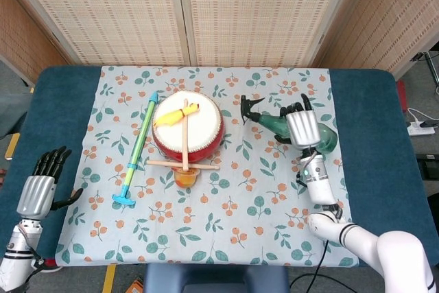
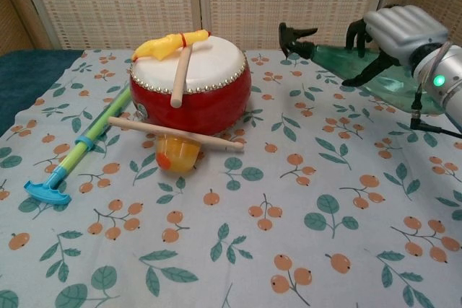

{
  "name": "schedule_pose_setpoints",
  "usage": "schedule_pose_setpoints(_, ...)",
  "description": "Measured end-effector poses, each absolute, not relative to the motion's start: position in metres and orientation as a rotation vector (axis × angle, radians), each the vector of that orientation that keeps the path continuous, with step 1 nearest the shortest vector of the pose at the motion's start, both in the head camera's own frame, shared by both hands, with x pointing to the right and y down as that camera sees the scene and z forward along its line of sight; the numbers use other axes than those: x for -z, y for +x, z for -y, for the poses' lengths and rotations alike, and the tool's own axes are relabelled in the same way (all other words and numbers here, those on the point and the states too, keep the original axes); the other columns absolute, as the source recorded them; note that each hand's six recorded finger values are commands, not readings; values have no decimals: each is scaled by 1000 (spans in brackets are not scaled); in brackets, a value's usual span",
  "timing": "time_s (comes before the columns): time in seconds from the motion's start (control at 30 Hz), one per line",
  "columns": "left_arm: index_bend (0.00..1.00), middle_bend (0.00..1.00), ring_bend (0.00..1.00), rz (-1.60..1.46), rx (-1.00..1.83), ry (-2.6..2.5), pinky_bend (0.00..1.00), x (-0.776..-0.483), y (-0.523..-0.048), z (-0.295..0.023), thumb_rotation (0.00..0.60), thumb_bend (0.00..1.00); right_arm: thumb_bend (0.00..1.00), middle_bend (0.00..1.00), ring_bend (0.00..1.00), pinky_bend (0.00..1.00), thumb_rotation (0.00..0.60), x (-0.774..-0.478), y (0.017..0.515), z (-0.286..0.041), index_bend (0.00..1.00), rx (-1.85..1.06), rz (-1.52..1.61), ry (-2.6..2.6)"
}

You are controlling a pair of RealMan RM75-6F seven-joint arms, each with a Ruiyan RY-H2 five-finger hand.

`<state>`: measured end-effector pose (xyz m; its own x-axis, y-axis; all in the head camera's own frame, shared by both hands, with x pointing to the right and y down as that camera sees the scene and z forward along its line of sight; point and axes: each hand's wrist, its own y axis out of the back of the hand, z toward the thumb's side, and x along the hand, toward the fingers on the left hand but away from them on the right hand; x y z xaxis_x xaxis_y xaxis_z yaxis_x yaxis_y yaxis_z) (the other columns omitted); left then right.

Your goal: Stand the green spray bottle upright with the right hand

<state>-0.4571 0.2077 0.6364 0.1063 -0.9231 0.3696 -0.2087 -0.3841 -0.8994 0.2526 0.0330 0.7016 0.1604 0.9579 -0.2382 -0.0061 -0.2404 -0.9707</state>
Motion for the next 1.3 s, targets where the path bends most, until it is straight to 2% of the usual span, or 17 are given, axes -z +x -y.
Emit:
schedule_pose_setpoints(0.17, 0, 0, 0, -1117, 1307, -1702, 0, -636, -453, -208, 600, 225, 5, 598, 334, 163, 600, -666, 269, -40, 745, -950, 1434, -1656)
schedule_pose_setpoints(0.37, 0, 0, 0, -1116, 1276, -1697, 0, -639, -444, -209, 600, 226, 20, 619, 335, 193, 600, -651, 288, -56, 777, -425, 1893, -2026)
schedule_pose_setpoints(0.47, 0, 0, 0, -1125, 1260, -1692, 0, -640, -442, -209, 600, 225, 22, 637, 350, 219, 600, -649, 290, -63, 803, -151, 2007, -2200)
schedule_pose_setpoints(0.57, 0, 0, 0, -1148, 1240, -1685, 0, -640, -441, -207, 600, 224, 24, 653, 375, 252, 600, -648, 284, -71, 820, 23, 1974, -2344)
schedule_pose_setpoints(0.7, 0, 0, 0, -1181, 1219, -1672, 0, -643, -444, -204, 600, 225, 26, 654, 378, 256, 600, -653, 273, -78, 821, 43, 1790, -2464)
schedule_pose_setpoints(0.97, 0, 0, 0, -1248, 1170, -1654, 4, -650, -448, -198, 600, 224, 27, 654, 377, 256, 600, -665, 250, -81, 821, -126, 1519, -2392)
schedule_pose_setpoints(1.3, 0, 0, 0, -1316, 1104, -1641, 5, -655, -448, -193, 600, 224, 26, 654, 377, 256, 600, -680, 234, -77, 821, -174, 1474, -2441)
